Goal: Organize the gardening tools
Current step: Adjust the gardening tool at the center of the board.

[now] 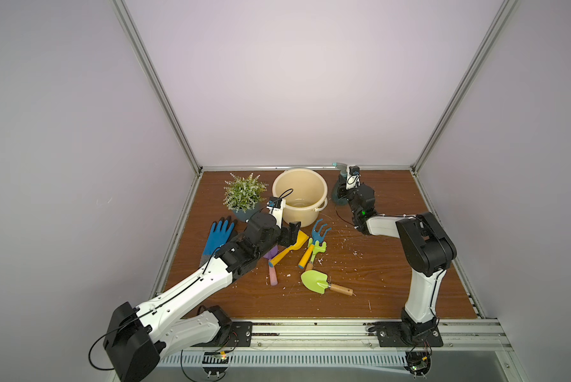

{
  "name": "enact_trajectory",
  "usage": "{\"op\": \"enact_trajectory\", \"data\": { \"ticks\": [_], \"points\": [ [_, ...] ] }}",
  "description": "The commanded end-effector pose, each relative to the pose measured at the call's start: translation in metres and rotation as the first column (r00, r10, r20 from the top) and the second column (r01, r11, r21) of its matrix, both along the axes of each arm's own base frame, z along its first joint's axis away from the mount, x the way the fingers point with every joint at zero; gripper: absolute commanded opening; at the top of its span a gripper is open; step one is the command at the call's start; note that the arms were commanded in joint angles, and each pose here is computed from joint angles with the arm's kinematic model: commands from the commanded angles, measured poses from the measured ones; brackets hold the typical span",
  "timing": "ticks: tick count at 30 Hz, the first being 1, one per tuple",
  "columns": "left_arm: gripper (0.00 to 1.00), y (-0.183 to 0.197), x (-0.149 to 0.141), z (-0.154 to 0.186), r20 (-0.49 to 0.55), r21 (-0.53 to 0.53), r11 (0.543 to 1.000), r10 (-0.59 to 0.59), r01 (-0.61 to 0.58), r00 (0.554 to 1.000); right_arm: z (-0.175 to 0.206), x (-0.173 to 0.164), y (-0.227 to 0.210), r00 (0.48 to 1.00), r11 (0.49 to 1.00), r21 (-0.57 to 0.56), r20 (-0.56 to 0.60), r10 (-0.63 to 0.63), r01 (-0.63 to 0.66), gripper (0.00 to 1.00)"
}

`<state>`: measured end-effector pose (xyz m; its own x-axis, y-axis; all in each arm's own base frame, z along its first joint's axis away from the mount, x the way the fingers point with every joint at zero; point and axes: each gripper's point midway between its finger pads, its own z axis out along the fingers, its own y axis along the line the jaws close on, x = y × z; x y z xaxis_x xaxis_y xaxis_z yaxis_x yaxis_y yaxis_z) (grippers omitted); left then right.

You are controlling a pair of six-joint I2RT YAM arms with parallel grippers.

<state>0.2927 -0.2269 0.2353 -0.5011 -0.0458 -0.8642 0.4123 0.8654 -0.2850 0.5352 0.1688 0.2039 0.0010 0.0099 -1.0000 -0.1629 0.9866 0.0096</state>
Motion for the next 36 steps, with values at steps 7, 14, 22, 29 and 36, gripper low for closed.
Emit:
{"op": "enact_trajectory", "data": {
  "ticks": [7, 14, 22, 29, 36],
  "points": [
    [0.73, -0.002, 0.010, 0.002, 0.020, 0.010, 1.000, 0.014, -0.014, 1.000, 0.023, -0.006, -0.008, 0.999, 0.997, 0.073, 0.036, -0.018, 0.015, 0.21],
    [0.73, -0.004, 0.012, 0.000, 0.018, -0.002, 1.000, 0.012, -0.012, 1.000, 0.033, -0.020, -0.010, 0.999, 0.995, 0.098, 0.034, 0.001, -0.004, 0.20],
    [0.73, -0.004, 0.012, 0.001, 0.020, -0.017, 1.000, 0.017, -0.017, 1.000, 0.025, -0.025, -0.010, 1.000, 0.995, 0.096, -0.003, 0.012, -0.012, 0.20],
    [0.73, 0.001, 0.008, 0.001, 0.020, -0.034, 0.999, 0.029, -0.029, 0.999, 0.010, -0.028, -0.009, 0.999, 0.996, 0.084, -0.031, 0.016, -0.013, 0.27],
    [0.73, 0.004, 0.005, 0.001, 0.019, -0.041, 0.999, 0.032, -0.032, 0.999, 0.011, -0.031, -0.011, 1.000, 0.997, 0.077, -0.029, 0.007, -0.005, 0.53]
  ]
}}
